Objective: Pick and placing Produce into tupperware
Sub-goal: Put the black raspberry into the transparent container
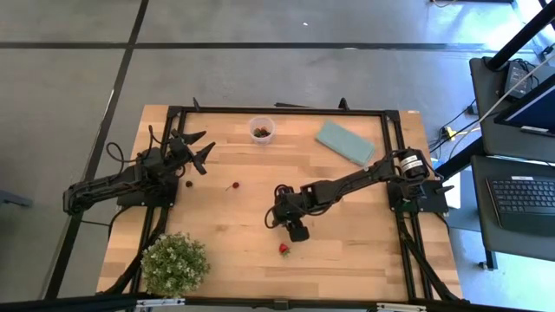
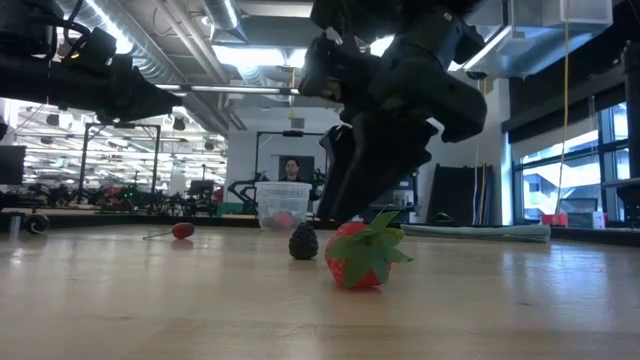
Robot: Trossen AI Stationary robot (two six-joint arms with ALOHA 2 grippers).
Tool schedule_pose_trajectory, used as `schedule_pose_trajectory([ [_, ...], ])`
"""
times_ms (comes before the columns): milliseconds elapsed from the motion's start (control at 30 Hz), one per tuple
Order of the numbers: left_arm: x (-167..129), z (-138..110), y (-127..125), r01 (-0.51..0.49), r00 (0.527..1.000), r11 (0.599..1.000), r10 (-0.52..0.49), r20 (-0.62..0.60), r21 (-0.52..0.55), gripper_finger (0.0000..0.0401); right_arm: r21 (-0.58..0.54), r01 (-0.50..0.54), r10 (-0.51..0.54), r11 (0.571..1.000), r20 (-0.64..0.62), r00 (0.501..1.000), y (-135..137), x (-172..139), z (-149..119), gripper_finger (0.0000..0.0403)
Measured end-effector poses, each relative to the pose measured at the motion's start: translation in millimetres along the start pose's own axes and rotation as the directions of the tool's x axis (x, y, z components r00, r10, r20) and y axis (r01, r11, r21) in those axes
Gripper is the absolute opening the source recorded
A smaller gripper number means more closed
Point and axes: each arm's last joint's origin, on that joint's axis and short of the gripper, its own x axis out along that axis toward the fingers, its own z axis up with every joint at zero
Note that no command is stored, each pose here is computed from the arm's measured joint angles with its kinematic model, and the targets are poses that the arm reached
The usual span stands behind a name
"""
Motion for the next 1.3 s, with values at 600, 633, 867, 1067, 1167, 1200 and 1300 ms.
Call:
schedule_pose_trajectory([
  [600, 0.0, 0.1, 0.0, 0.000, 1.000, 1.000, 0.000, 0.000, -0.001, 0.0247, -0.028, 0.026, -0.025, 0.999, 0.036, 0.999, -0.9, -0.1, 3.6, 0.0303],
  [633, 0.0, 0.0, 0.0, 0.000, 1.000, 1.000, 0.000, 0.000, -0.001, 0.0247, -0.032, 0.027, -0.026, 0.999, 0.044, 0.999, -0.9, -0.2, 4.4, 0.0303],
  [867, 0.0, 0.0, 0.0, 0.000, 1.000, 1.000, 0.000, 0.000, 0.000, 0.0247, -0.033, 0.031, -0.028, 0.999, 0.086, 0.996, -1.5, 9.0, 7.1, 0.0303],
  [1067, 0.0, 0.1, 0.0, 0.000, 1.000, 1.000, 0.000, 0.000, 0.000, 0.0247, -0.035, 0.031, -0.027, 0.999, 0.110, 0.994, -1.7, 14.0, 8.2, 0.0302],
  [1167, 0.0, 0.1, 0.0, 0.000, 1.000, 1.000, 0.000, 0.000, 0.000, 0.0247, -0.034, 0.025, -0.021, 0.999, 0.107, 0.994, -1.6, 17.4, 7.1, 0.0297],
  [1200, 0.0, 0.0, 0.0, 0.000, 1.000, 1.000, 0.000, 0.000, 0.000, 0.0247, -0.035, 0.018, -0.014, 0.999, 0.108, 0.994, -1.4, 19.1, 6.8, 0.0293],
  [1300, 0.0, 0.0, 0.0, 0.000, 1.000, 1.000, 0.000, 0.000, 0.000, 0.0247, -0.035, -0.003, 0.006, 0.999, 0.103, 0.995, -1.1, 27.7, 4.2, 0.0280],
])
